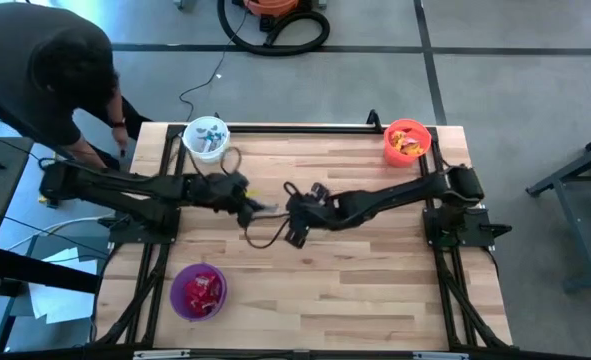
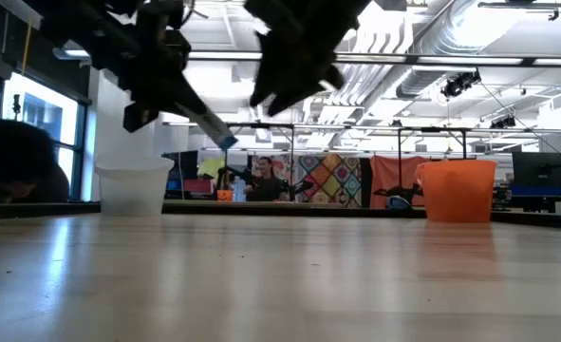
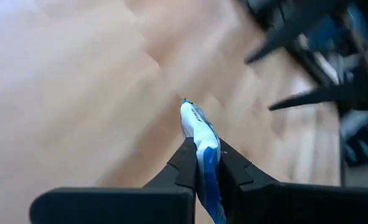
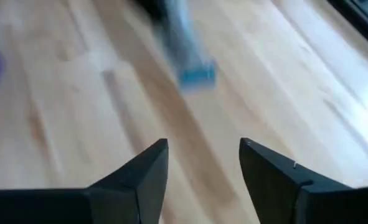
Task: Sort candy
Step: Put the white candy into the white bucket, then return to Home Position
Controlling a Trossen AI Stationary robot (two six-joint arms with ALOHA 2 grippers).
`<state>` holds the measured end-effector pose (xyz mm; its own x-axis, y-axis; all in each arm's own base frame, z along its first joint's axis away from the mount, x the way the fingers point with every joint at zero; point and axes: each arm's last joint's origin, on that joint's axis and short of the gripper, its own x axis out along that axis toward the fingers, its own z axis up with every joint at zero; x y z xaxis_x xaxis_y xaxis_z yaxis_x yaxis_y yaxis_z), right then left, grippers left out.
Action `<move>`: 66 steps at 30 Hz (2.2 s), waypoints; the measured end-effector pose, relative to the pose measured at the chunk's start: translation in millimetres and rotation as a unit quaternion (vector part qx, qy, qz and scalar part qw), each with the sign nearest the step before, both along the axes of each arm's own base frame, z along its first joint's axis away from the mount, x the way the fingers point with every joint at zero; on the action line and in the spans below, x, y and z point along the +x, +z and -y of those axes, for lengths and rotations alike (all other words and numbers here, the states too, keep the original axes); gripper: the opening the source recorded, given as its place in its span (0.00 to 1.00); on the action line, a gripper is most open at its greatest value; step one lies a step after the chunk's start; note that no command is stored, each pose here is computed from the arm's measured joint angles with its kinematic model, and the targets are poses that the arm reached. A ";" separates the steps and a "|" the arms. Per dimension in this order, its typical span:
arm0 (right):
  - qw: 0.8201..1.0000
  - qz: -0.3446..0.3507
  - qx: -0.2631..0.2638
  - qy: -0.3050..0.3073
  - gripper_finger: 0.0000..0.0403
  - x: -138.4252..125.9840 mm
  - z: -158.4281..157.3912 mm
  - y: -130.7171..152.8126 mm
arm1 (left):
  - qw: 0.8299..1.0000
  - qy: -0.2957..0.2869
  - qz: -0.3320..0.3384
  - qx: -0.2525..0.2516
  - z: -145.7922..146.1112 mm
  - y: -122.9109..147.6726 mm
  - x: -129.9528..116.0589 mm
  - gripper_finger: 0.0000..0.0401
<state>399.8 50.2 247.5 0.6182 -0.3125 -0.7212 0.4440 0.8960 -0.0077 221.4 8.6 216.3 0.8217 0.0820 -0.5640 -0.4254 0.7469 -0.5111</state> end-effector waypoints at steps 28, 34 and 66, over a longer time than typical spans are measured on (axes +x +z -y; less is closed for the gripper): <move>0.992 -0.115 -0.010 0.046 0.00 -23.1 79.3 -4.7 | 0.904 0.339 -0.247 0.080 -127.4 37.3 -93.9 0.02; 0.994 -0.096 0.018 0.052 0.00 -21.0 86.5 -3.5 | 0.913 0.310 -0.250 0.092 -135.3 26.5 -89.8 0.07; 0.991 0.122 -0.020 0.057 0.00 -105.1 105.4 29.7 | 0.953 0.052 0.133 0.266 -57.0 63.5 -77.8 0.00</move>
